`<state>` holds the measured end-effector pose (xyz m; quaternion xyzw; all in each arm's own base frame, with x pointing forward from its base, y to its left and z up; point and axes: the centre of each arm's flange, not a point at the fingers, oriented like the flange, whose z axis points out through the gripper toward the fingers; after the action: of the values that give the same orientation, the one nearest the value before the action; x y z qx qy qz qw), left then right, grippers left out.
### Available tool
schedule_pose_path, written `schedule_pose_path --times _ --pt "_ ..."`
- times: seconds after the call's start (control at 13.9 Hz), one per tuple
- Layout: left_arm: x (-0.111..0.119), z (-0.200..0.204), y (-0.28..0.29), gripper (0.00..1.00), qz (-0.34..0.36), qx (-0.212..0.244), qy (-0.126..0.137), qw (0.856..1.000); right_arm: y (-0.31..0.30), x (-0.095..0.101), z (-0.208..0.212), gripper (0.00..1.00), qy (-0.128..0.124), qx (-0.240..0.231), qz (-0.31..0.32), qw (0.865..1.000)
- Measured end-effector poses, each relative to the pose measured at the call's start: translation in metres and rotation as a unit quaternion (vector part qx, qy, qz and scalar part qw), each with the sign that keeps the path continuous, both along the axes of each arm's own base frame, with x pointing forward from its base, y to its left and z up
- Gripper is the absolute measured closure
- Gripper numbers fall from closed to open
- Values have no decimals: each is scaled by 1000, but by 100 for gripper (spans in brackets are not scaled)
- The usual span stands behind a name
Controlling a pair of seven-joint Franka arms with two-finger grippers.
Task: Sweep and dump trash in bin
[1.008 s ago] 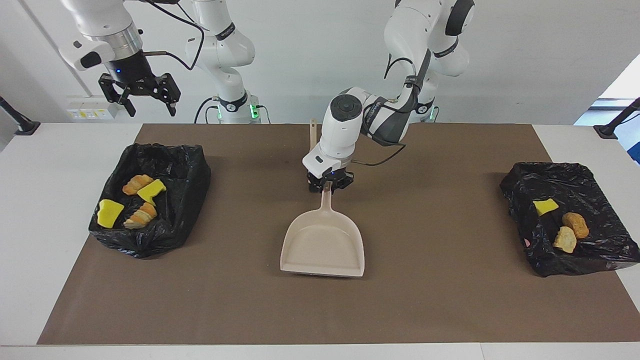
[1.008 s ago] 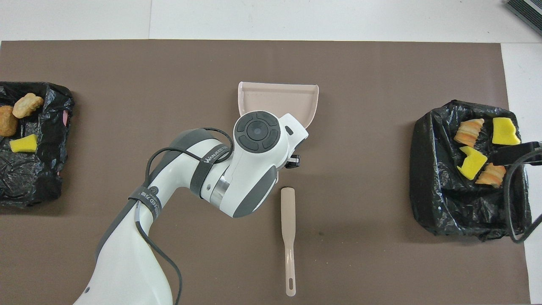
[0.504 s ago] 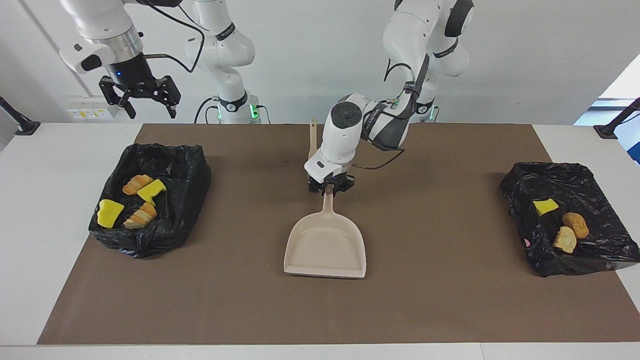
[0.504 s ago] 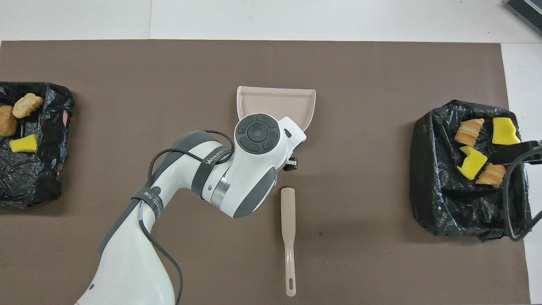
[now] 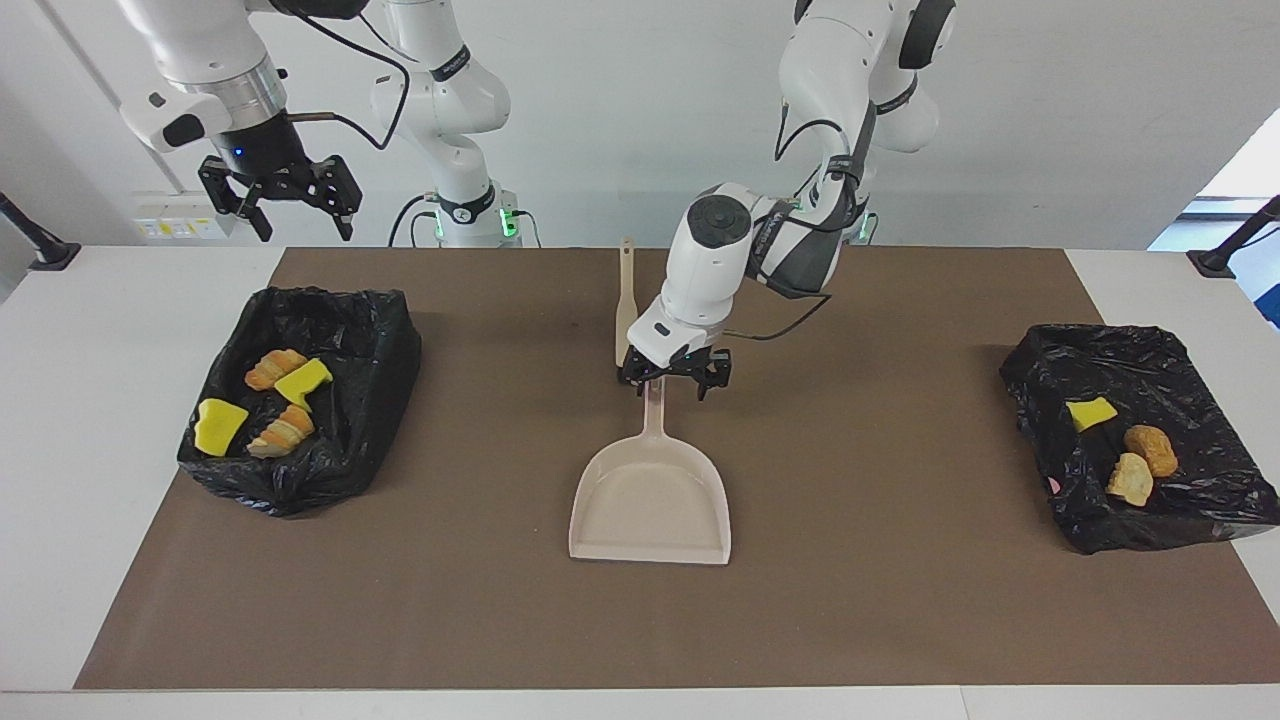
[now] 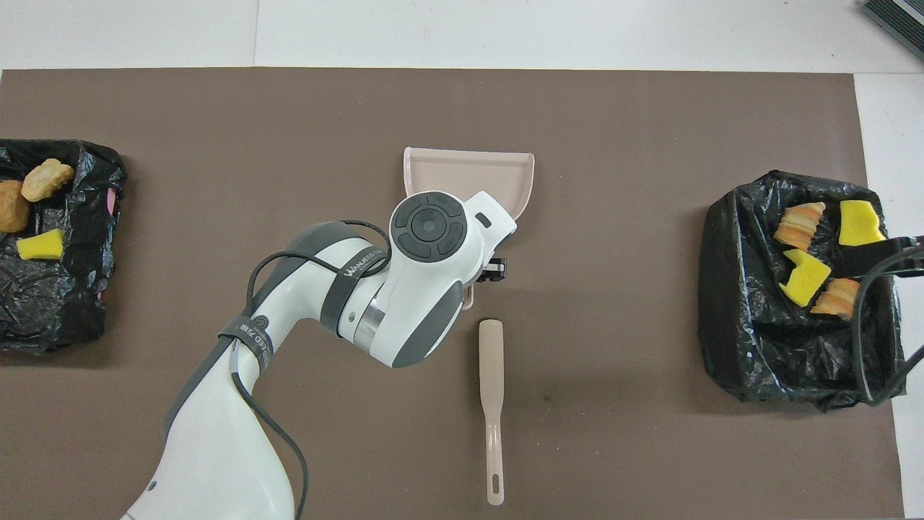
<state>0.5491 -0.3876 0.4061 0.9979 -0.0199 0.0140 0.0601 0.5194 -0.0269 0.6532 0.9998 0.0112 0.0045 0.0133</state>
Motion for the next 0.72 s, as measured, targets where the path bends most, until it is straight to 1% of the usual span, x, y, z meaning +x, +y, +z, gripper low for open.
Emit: schedule_pose_path --times 0.14,0.29,0.43,0.58,0.72 --pt "17 14 34 0 27 -1 0 1000 0 0 0 0 0 0 0 1000" --pt "33 19 62 0 50 -2 -3 999 0 0 0 0 0 0 0 1000" --pt "52 29 98 0 70 -5 -12 997 1 -1 0 0 3 0 1 1000" --pt "68 43 142 0 63 -2 -16 998 1 -4 0 0 12 1 1 1000" --pt "79 60 187 0 44 4 -14 999 1 -6 1 0 14 1 2 1000"
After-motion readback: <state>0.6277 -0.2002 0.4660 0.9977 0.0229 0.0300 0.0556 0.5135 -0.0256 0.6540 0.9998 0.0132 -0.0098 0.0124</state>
